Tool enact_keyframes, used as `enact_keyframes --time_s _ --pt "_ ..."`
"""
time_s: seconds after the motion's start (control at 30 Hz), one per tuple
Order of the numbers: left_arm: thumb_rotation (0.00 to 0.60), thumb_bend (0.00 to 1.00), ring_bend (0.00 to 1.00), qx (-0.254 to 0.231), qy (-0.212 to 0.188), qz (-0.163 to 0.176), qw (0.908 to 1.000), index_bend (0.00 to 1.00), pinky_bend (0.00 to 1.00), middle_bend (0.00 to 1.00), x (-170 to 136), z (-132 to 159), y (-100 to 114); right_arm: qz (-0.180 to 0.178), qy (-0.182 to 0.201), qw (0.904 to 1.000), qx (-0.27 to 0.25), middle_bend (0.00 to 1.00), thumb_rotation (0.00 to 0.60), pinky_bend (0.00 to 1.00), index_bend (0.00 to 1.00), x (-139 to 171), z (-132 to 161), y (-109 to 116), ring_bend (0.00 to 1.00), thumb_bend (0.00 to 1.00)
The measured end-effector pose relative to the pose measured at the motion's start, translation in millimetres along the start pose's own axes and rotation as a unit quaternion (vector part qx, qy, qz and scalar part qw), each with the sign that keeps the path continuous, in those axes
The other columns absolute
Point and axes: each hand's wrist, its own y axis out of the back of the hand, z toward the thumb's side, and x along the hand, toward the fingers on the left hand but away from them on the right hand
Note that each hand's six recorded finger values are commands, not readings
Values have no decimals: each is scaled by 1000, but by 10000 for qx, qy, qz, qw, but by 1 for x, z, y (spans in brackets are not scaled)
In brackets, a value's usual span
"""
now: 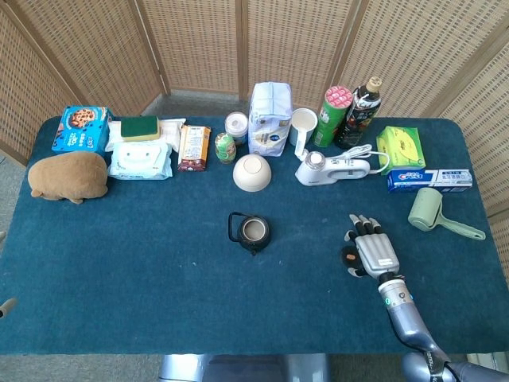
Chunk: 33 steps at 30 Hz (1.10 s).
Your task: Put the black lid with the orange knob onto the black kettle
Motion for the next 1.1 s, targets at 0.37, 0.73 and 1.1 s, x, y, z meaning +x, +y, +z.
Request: enact_keyframes --time_s 0.37,0.73,1.1 --pt "600 128 0 -35 14 6 10000 0 46 0 0 -1 1 54 -74 10000 0 50 600 1 359 -3 -4 -5 13 190" --pt "600 127 0 -32 16 -5 10000 0 46 0 0 -1 0 84 -111 9999 -49 52 600 5 389 -4 -5 -5 13 248" --pt "600 129 0 -30 11 -25 10000 0 46 0 0 0 -1 113 -76 9999 -105 55 599 7 428 -3 -2 -4 14 269"
